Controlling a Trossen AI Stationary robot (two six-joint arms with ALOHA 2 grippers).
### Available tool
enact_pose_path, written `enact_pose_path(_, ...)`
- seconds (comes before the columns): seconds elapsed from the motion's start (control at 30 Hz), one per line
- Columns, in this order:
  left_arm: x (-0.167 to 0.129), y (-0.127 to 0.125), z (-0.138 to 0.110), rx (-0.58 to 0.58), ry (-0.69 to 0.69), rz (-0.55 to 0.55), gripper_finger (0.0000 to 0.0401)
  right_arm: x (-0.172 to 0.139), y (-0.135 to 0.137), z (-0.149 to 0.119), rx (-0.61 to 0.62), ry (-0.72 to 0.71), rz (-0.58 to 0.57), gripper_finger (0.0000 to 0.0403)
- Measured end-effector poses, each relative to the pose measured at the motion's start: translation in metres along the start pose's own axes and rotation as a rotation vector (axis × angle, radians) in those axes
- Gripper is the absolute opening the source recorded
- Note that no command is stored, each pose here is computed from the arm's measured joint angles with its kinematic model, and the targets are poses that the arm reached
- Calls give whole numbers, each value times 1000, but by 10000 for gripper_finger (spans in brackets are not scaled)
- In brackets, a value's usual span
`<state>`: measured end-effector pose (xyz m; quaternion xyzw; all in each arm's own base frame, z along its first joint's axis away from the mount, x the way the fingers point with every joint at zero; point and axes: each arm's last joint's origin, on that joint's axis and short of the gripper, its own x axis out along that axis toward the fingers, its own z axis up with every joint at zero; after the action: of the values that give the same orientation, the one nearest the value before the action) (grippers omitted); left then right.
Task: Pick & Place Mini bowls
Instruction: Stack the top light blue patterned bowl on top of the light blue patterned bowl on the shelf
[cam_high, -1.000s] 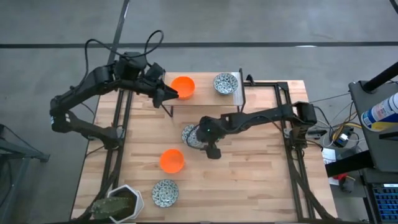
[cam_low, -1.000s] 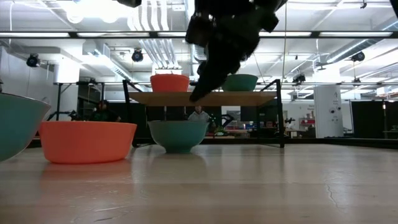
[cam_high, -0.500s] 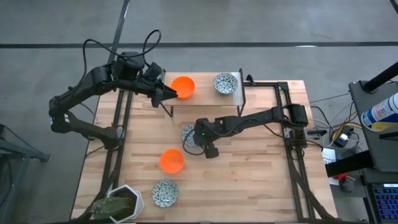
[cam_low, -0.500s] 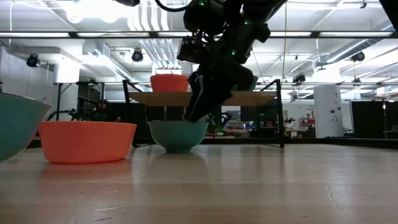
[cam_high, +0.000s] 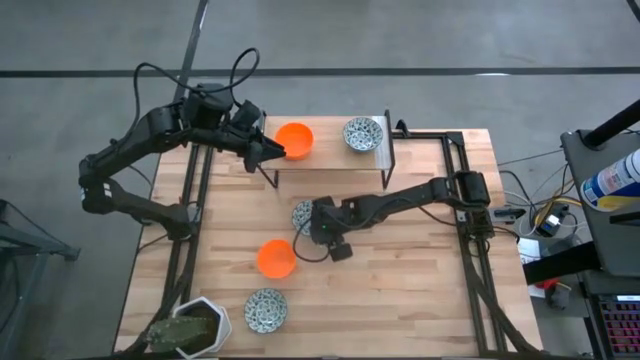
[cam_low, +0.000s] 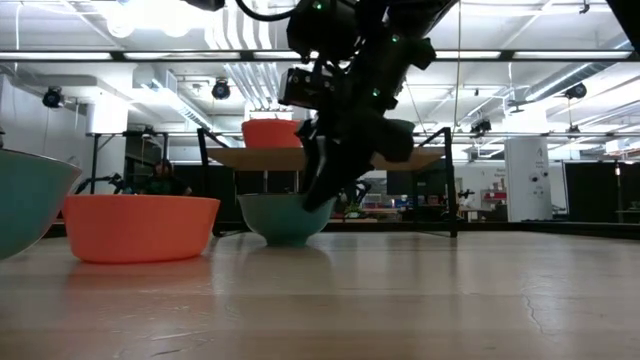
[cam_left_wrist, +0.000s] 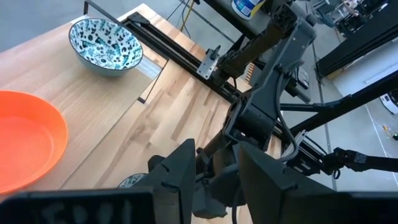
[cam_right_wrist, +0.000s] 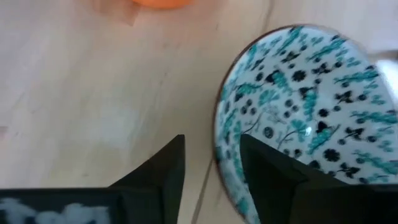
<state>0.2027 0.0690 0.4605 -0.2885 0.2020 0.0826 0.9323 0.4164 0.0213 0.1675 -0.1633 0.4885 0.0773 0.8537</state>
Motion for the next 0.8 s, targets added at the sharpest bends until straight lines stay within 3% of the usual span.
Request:
enact_pose_path(0.3,1,0,0,-2,-1,0,112,0,0,-4,74,42,6,25)
enact_pose_path(0.53,1,0,1,5,-18,-8,112,-10,2,0,154,74,11,13)
enact_pose_path(0.8,1,0,2,8,-18,-8,112,-38,2,28,188,77,44,11)
